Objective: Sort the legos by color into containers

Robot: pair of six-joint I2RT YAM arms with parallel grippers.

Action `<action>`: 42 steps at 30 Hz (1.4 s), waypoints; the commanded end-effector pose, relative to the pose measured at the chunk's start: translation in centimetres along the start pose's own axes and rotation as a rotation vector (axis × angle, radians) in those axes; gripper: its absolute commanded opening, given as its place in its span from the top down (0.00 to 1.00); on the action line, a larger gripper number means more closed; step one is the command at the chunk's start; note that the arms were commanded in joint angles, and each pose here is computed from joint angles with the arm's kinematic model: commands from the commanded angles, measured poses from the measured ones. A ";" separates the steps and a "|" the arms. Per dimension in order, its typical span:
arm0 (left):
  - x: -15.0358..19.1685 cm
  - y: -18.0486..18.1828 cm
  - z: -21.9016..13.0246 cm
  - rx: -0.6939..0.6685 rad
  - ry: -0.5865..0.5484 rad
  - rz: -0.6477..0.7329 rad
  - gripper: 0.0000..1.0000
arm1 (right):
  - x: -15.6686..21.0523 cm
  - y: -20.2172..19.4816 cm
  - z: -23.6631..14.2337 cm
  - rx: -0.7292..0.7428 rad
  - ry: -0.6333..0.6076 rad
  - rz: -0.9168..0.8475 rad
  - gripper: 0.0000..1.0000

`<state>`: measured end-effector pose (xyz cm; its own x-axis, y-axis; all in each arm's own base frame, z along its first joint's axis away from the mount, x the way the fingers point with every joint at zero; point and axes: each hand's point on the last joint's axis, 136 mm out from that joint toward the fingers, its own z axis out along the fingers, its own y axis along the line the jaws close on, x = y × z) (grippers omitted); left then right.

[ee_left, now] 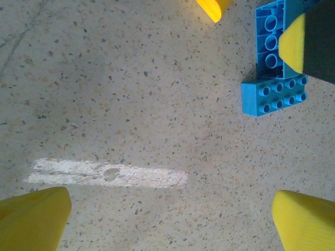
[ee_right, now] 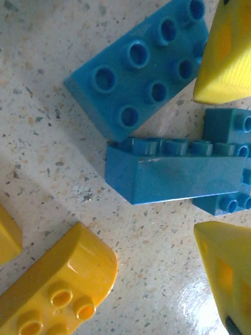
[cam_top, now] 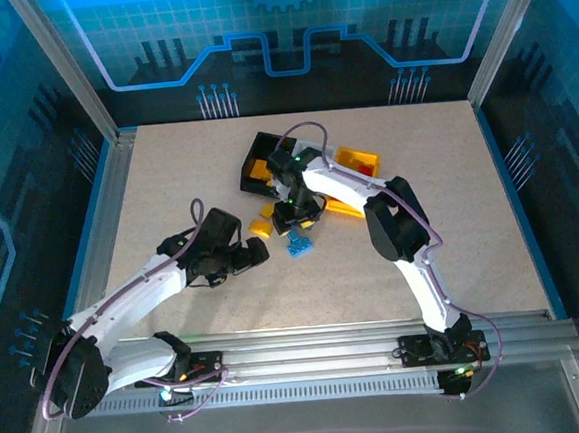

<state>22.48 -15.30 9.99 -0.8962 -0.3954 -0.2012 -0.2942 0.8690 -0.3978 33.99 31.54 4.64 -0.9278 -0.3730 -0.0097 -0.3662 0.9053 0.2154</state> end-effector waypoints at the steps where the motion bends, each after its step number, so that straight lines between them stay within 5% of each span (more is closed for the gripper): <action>1: 0.5 1.4 -0.5 -0.043 -0.005 0.003 0.01 | -0.3 0.7 0.1 0.003 0.005 -0.014 0.40; 22: 0.4 1.3 0.2 -0.036 0.015 -0.004 0.01 | 0.7 1.1 2.1 0.058 0.044 -0.032 0.69; 33: 0.8 1.6 0.7 -0.028 0.022 -0.025 0.01 | 0.0 2.5 -3.9 -0.024 -0.067 0.007 0.76; 42: 2.0 1.9 2.4 0.014 0.056 -0.132 0.01 | -2.9 1.0 -9.8 -0.293 -0.169 0.233 0.76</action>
<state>21.05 -14.71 7.14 -0.8847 -0.4449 -0.1390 -0.3624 0.8441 -0.3953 35.75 32.41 12.29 -0.9681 -0.2236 -0.1128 -0.2500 0.8893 0.3829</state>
